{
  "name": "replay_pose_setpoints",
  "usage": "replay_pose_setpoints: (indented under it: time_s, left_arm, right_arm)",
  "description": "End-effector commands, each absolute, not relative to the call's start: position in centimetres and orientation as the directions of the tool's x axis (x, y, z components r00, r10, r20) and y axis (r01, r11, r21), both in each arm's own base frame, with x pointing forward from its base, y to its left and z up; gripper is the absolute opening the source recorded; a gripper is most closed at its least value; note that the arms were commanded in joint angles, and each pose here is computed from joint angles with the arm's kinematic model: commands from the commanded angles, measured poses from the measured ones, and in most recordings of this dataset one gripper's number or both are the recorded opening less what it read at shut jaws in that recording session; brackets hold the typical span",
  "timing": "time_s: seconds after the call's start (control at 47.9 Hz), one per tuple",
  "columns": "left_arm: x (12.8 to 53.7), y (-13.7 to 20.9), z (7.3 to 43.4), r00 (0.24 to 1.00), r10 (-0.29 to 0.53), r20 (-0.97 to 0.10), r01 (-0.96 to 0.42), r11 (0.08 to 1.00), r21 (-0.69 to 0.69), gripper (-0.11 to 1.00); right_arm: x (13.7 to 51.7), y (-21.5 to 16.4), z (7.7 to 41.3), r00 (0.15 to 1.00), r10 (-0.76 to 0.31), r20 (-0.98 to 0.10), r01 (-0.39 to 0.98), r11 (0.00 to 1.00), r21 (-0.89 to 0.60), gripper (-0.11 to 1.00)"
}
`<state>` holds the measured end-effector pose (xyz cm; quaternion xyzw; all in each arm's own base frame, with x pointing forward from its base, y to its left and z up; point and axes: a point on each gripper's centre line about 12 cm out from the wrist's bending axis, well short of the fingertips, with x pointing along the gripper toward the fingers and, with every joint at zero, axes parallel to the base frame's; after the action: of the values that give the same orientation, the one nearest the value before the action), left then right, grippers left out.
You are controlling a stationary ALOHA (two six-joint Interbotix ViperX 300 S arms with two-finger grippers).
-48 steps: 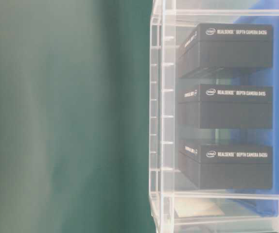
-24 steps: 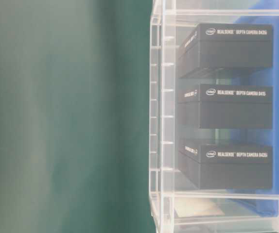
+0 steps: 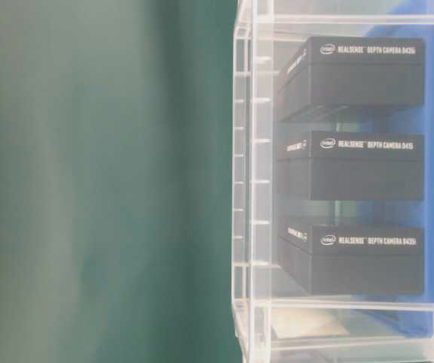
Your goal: Take out the box from the case.
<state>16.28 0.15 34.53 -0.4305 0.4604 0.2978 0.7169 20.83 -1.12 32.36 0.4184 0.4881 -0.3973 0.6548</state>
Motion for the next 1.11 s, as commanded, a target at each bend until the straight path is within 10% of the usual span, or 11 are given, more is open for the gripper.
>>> replay_pose_setpoints:
  time_s: [0.0, 0.251, 1.086]
  left_arm:
    - [16.5, 0.3, 35.3, 0.414, 0.038, -0.909, -0.844, 0.389, -0.368, 0.01]
    - [16.9, 0.3, 35.3, 0.397, 0.038, -0.917, -0.900, 0.210, -0.381, 0.01]
    - [16.4, 4.2, 35.1, 0.332, 0.134, -0.934, -0.941, 0.115, -0.318, 0.01]
  right_arm:
    - [21.0, -1.2, 33.1, 0.220, -0.118, -0.968, 0.950, 0.252, 0.185, 0.00]
    - [20.8, -1.2, 32.8, 0.120, -0.119, -0.986, 0.993, -0.002, 0.121, 0.00]
    - [20.7, -6.1, 32.9, 0.095, -0.178, -0.979, 0.993, -0.050, 0.106, 0.00]
